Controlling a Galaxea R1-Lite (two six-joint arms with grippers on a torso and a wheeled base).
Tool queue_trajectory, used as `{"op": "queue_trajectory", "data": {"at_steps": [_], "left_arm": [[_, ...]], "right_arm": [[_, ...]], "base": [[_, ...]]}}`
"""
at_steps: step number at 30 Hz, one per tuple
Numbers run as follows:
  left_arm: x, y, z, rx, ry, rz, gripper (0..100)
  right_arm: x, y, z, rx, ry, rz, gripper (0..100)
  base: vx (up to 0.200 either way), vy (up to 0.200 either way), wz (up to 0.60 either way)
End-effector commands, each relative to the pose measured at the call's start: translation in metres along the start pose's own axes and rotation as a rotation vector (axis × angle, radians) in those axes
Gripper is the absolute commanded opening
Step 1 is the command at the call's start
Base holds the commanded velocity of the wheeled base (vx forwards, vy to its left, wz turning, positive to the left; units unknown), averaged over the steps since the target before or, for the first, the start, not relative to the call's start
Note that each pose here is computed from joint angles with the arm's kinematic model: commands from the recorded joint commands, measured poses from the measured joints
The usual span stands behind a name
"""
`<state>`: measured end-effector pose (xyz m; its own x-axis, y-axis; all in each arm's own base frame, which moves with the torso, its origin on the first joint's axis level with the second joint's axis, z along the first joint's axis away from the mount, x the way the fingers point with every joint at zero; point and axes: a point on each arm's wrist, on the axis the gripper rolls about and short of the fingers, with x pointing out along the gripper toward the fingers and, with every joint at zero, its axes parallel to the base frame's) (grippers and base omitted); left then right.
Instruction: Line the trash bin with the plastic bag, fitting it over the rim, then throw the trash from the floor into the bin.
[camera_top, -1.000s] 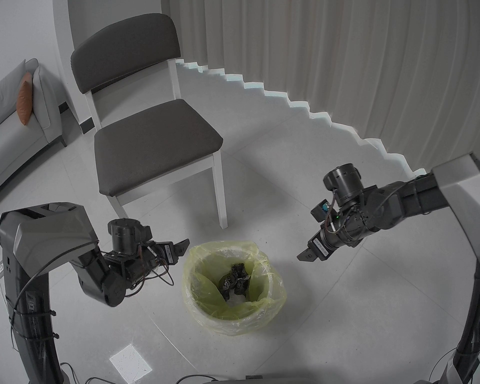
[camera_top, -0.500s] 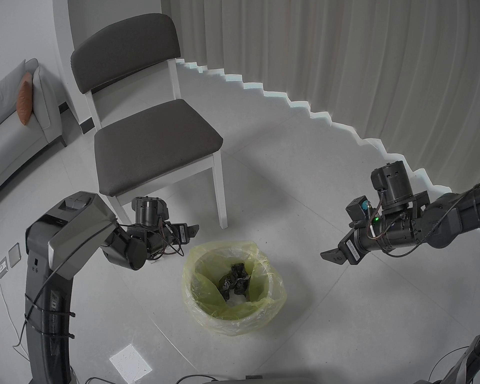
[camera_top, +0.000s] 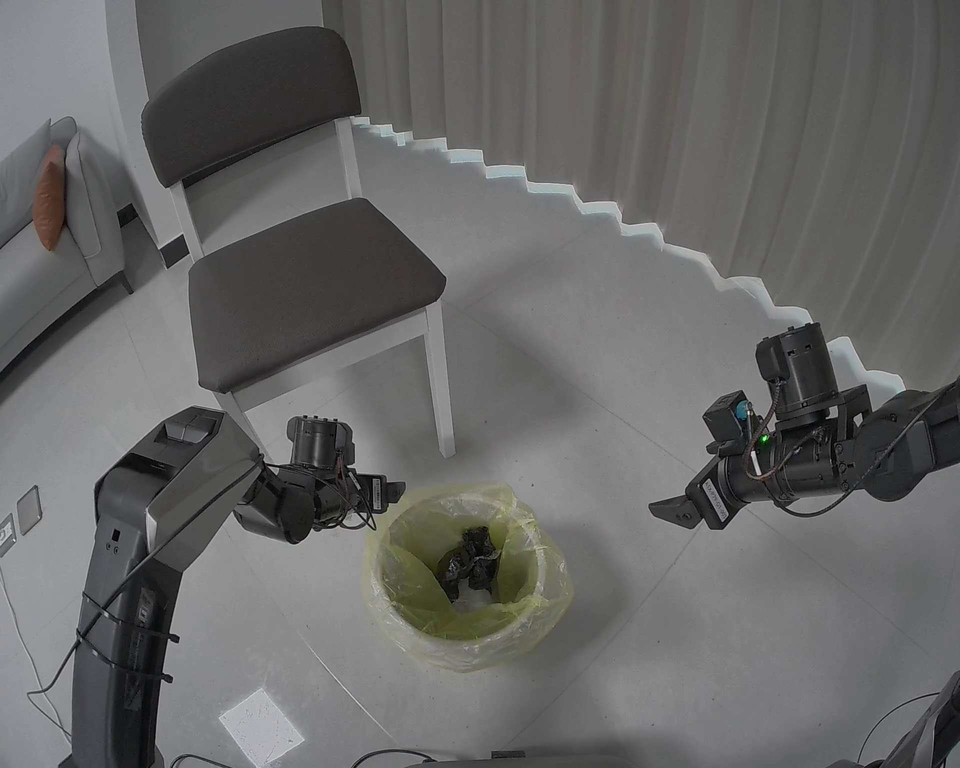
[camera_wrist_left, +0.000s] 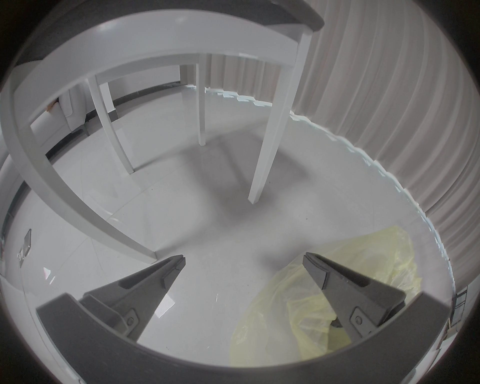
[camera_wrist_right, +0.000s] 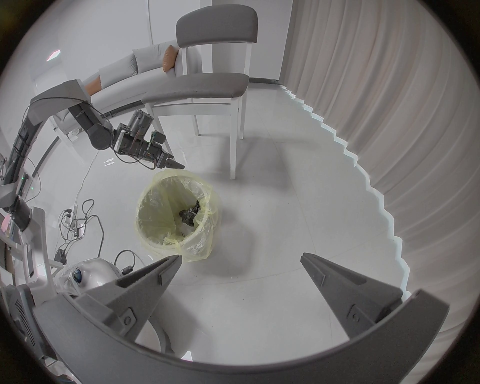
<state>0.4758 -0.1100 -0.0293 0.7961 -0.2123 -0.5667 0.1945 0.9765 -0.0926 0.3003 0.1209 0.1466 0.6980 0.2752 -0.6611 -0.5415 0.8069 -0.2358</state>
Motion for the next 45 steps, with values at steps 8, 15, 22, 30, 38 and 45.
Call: {"op": "queue_trajectory", "data": {"at_steps": [8, 15, 22, 30, 38, 45], "left_arm": [[0.03, 0.002, -0.004, 0.096, 0.157, 0.073, 100], [0.034, 0.003, 0.0, 0.083, 0.15, 0.1, 100], [-0.005, 0.009, 0.046, 0.008, 0.061, 0.102, 100], [-0.091, 0.003, 0.075, -0.017, -0.007, 0.027, 100], [-0.209, -0.019, 0.071, 0.018, -0.139, -0.088, 100], [-0.293, -0.022, 0.056, 0.025, -0.251, -0.117, 100]], "right_arm": [[0.016, -0.001, -0.006, 0.006, 0.036, 0.022, 100], [0.021, -0.006, -0.008, 0.019, 0.022, 0.016, 100], [0.021, -0.01, -0.007, 0.025, 0.007, 0.002, 100], [0.004, -0.013, -0.003, 0.075, -0.032, -0.016, 100], [-0.051, -0.012, -0.009, 0.194, -0.116, -0.048, 100], [-0.114, -0.009, -0.033, 0.259, -0.226, -0.105, 100]], "base": [[0.0, 0.0, 0.0], [0.0, 0.0, 0.0], [0.0, 0.0, 0.0], [0.0, 0.0, 0.0], [0.0, 0.0, 0.0], [0.0, 0.0, 0.0]]}}
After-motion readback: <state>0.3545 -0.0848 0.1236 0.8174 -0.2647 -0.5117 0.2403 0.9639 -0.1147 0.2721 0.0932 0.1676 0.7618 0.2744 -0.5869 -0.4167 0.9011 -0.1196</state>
